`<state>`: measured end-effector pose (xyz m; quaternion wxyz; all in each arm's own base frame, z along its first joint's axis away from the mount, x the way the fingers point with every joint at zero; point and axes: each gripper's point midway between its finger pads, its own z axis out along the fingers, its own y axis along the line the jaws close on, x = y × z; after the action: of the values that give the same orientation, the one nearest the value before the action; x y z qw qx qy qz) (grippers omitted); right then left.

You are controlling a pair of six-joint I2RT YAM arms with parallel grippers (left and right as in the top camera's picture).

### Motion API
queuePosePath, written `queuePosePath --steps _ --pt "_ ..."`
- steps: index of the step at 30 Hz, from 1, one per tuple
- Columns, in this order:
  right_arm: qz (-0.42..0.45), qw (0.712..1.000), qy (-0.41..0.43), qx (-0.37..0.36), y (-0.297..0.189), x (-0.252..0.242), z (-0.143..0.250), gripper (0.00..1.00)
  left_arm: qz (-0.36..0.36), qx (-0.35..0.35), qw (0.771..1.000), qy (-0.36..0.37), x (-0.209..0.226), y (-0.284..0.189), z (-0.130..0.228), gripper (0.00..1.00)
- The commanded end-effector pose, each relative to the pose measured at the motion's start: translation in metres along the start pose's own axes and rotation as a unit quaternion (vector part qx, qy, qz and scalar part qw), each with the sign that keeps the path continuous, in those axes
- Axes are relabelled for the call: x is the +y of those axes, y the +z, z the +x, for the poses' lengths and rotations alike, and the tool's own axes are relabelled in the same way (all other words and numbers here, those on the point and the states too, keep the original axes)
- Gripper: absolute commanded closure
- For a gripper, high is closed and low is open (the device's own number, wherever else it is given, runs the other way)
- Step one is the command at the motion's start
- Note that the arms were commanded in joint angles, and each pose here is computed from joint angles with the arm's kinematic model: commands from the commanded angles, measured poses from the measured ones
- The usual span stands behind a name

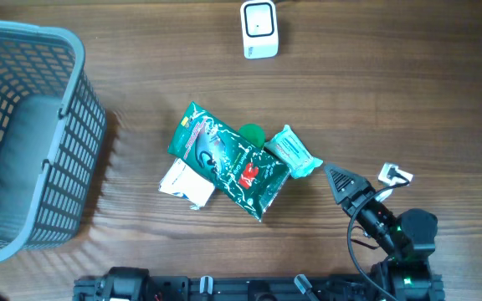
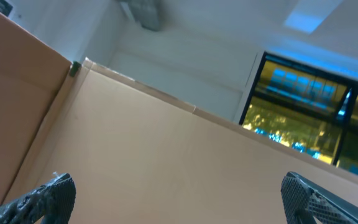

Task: Scan the item barcode
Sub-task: 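Move the right gripper to the glove pack and grasp it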

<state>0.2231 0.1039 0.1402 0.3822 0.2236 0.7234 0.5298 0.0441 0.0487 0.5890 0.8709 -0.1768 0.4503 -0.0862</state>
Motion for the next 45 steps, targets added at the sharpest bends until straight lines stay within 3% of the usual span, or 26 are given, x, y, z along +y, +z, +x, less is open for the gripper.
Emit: queuePosePath --steps 1,3,8,14,17,20,23,26,29,35,40,45 --pt "-0.035 0.997 -0.050 0.036 -0.003 0.042 0.002 0.01 0.011 -0.023 1.000 -0.014 0.007 -0.027 0.003 0.00" --pt "-0.005 0.996 -0.080 0.039 -0.006 0.055 -0.007 0.00 0.014 -0.033 0.999 -0.017 0.013 -0.037 0.010 0.00" --pt "0.178 0.966 -0.185 0.035 -0.021 0.086 -0.059 0.01 0.017 -0.044 0.999 -0.021 0.024 -0.052 0.034 0.00" --pt "0.261 0.919 -0.282 0.087 0.016 0.127 -0.074 0.00 0.013 -0.049 0.998 -0.022 0.029 -0.054 0.043 0.00" --pt "0.315 0.869 -0.352 0.150 0.055 0.124 -0.039 0.01 0.014 -0.054 0.998 -0.023 0.030 -0.057 0.041 0.00" --pt "0.337 0.797 -0.447 0.228 0.094 0.110 0.016 0.01 -0.002 -0.074 0.997 -0.030 0.038 -0.068 0.031 0.00" --pt "0.361 0.758 -0.477 0.261 0.112 0.084 0.043 0.00 -0.012 -0.074 0.997 -0.030 0.041 -0.067 0.032 0.00" --pt "0.407 0.686 -0.537 0.274 0.111 0.059 0.063 0.01 -0.013 -0.073 0.997 -0.030 0.042 -0.067 0.032 0.00" --pt "0.377 0.636 -0.616 0.271 0.118 0.065 0.112 0.01 -0.014 -0.070 0.997 -0.029 0.042 -0.067 0.034 0.00" --pt "0.358 0.571 -0.682 0.283 0.121 0.051 0.160 0.00 -0.014 -0.070 0.997 -0.029 0.042 -0.067 0.034 0.00" --pt "0.375 0.510 -0.705 0.320 0.123 0.010 0.183 0.01 -0.014 -0.070 0.997 -0.029 0.042 -0.067 0.034 0.00" --pt "0.364 0.469 -0.740 0.317 0.118 -0.001 0.209 0.00 -0.013 -0.075 0.997 -0.031 0.042 -0.067 0.031 0.00"
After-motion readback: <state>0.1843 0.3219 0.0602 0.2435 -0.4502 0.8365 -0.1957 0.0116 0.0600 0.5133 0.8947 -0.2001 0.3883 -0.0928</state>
